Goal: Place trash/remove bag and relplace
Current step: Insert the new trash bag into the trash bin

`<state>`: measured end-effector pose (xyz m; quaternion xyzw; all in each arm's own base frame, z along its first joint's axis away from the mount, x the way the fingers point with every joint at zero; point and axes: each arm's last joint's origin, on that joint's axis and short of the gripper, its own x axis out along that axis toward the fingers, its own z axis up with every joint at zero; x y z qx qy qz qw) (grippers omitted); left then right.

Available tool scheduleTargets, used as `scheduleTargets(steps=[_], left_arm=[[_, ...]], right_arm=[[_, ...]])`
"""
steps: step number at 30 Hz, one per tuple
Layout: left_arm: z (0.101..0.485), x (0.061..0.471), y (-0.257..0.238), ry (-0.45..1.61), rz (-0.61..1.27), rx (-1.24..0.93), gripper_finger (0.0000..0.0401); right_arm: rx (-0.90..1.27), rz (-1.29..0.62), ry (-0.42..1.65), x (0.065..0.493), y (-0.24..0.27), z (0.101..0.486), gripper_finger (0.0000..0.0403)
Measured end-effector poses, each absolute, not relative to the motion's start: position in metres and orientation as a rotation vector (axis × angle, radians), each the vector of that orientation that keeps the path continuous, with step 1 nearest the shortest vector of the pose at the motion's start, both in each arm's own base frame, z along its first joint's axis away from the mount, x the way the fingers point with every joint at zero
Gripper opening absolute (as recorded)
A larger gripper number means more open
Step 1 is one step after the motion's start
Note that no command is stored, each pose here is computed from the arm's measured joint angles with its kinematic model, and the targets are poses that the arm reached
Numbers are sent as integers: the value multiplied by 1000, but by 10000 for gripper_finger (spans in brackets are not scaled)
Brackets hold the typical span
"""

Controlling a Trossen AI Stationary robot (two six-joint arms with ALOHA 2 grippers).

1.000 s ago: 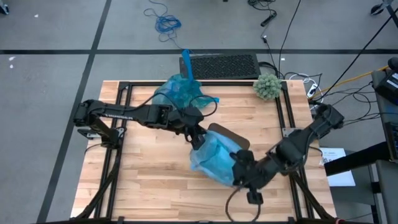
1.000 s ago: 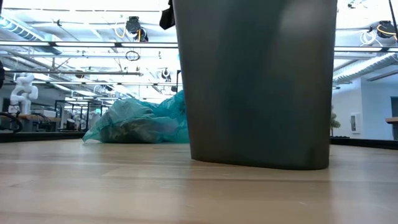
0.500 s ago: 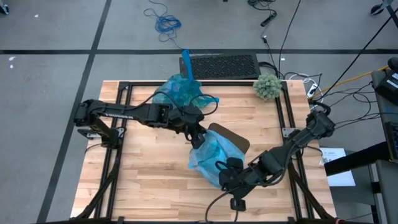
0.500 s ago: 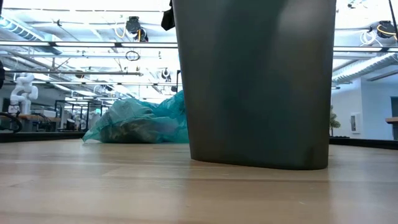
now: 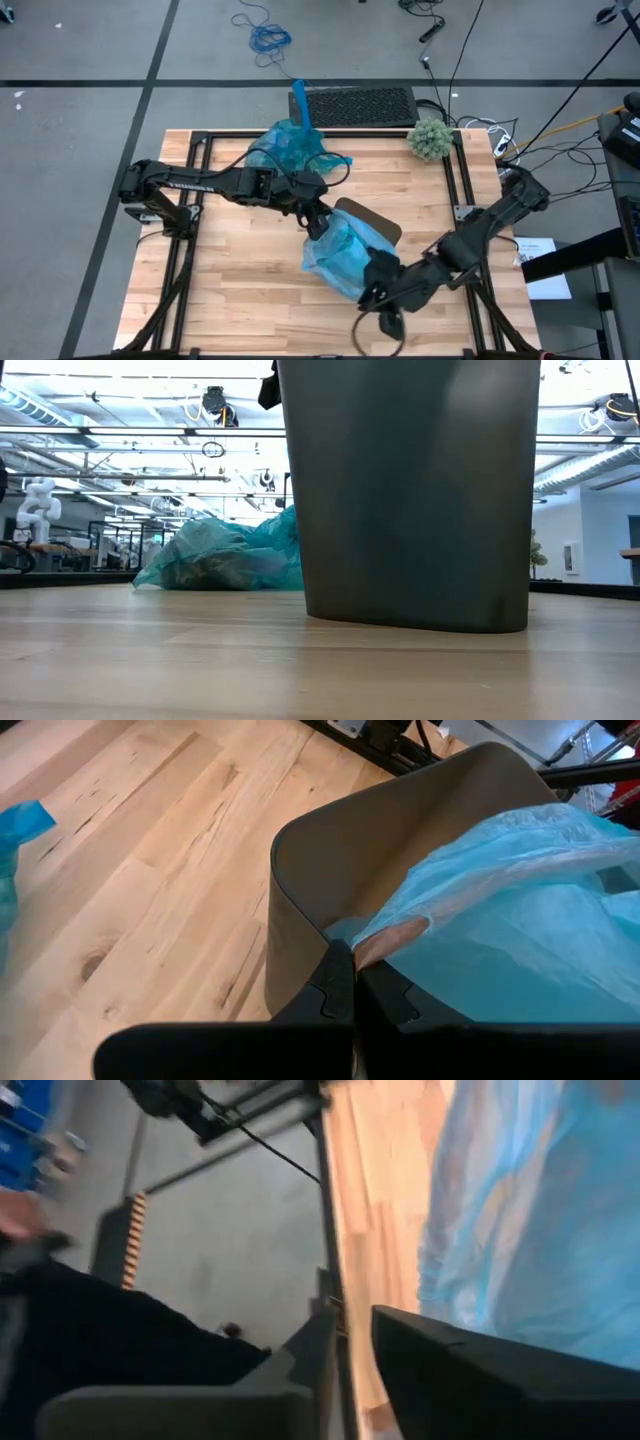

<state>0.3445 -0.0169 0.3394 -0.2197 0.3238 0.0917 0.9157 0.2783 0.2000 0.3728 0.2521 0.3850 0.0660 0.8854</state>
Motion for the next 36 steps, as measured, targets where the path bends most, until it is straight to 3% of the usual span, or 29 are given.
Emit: scheduleTargets(steps=[6,9,13,24,29,34,36], left_arm=[[339,344,-17,668,188,-450,0],[339,344,-17,668,189,-452,0],[339,344,-17,668,187,-453,0],[341,346,-17,643,176,-461,0],[341,346,-17,640,175,-462,0],[341,346,-17,641,171,-464,0],[341,346,-17,641,171,-464,0]], right_arm=[[557,107,700,256,181,407,138],[602,-52,731,236,163,415,163],[622,-296,890,219,149,401,173],[582,-414,918,240,153,380,174],[546,-542,988,240,150,368,139],[521,-657,971,229,147,367,24],[519,-673,949,226,147,369,11]])
